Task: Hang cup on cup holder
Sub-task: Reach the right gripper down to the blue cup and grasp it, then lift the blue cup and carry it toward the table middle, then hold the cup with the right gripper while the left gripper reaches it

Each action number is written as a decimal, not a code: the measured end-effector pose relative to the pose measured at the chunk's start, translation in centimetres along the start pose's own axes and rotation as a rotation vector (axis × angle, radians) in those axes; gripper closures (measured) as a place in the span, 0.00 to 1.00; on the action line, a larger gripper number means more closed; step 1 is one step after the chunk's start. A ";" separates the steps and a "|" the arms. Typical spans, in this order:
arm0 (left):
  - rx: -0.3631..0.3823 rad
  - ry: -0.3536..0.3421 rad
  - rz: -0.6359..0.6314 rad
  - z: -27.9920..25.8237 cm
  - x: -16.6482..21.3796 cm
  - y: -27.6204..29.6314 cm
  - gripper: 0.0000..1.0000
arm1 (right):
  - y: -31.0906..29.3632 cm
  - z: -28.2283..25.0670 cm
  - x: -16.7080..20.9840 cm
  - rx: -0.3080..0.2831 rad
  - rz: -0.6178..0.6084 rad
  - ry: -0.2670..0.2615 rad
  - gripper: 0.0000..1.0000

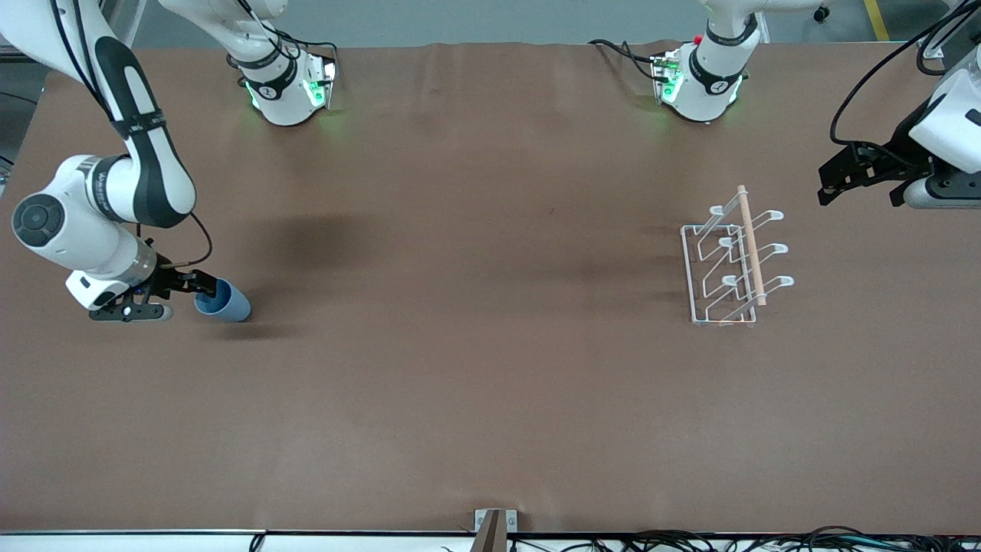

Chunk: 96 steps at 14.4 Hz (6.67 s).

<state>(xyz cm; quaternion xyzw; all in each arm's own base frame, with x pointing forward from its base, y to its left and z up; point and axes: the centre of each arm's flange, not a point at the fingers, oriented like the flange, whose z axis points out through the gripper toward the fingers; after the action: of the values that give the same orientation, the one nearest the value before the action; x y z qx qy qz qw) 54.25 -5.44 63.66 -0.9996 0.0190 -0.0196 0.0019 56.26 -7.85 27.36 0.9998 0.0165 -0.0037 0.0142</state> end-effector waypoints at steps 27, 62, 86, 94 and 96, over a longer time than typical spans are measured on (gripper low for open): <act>0.000 0.000 0.000 0.0 0.0 0.0 0.00 | -2.0 -6.5 3.5 0.062 0.074 -0.043 0.96; -0.007 0.001 0.812 0.6 0.9 5.3 0.00 | -41.7 -7.2 -2.2 1.386 0.012 -0.054 0.96; -0.331 0.037 1.359 13.6 -2.5 35.3 0.00 | -42.7 -6.9 -1.6 1.400 0.028 -0.048 0.96; -0.297 0.109 1.383 14.5 -2.2 37.1 0.00 | -42.8 -6.9 -1.6 1.397 0.028 -0.043 0.96; -0.297 0.133 1.384 14.6 -2.1 37.7 0.00 | -43.0 -6.9 -1.7 1.397 0.023 -0.045 0.96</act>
<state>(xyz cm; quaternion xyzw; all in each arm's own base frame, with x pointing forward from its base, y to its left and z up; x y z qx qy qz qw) 51.26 -42.94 48.80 -0.7443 0.6523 -0.0720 -0.1237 53.15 35.26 33.06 0.7745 -0.0008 -0.0338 -0.6316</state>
